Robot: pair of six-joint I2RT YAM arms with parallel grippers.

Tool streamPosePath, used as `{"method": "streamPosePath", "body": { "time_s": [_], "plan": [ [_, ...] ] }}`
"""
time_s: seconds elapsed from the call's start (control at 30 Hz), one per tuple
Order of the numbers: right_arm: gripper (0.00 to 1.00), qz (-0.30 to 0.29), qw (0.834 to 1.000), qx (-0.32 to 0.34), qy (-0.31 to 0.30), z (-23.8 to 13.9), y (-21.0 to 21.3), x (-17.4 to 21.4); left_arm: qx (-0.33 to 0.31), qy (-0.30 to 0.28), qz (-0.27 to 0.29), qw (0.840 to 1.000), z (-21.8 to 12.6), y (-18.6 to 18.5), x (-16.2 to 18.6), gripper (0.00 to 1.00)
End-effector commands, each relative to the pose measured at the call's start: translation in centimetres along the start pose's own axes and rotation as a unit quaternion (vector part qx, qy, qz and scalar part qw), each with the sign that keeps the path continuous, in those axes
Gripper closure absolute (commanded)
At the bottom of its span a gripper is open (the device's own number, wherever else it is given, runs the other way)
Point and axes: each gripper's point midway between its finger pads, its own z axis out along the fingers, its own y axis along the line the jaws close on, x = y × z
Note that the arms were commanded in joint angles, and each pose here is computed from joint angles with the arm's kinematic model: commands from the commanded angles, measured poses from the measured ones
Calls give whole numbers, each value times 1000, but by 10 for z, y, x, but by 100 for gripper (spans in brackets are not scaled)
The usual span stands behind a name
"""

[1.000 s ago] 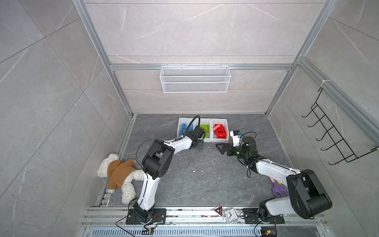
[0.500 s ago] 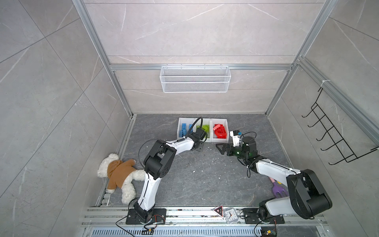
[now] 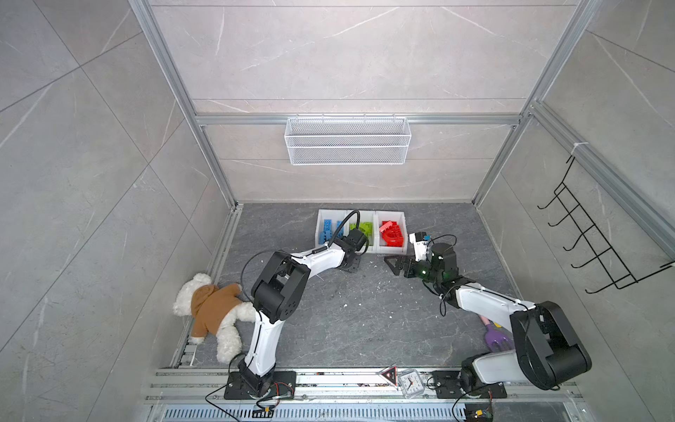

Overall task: Sort the legos into containers by color
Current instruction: 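Lift the last blue brick and drop it into the blue compartment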

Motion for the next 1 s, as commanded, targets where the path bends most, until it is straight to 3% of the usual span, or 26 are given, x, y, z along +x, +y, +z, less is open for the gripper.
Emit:
{"method": "streamPosePath", "body": {
  "time_s": [0.0,0.23,0.5,0.7,0.97],
  "plan": [
    [3,-10,1000,-11,-7,-1,8,-11,14,7,10,1000,-36,5,4,76],
    [3,-9,1000,-10,-7,-1,7,-11,9,6,2,1000,-62,16,14,77],
    [3,-10,1000,-9,-9,-1,8,-12,8,-67,-22,997,-97,56,-33,77],
    [3,-12,1000,-7,-9,-2,7,-12,24,-111,-45,993,-87,85,-80,78],
    [3,-13,1000,-4,-9,-2,6,-12,38,-147,-5,988,-67,89,-133,76]
  ]
}}
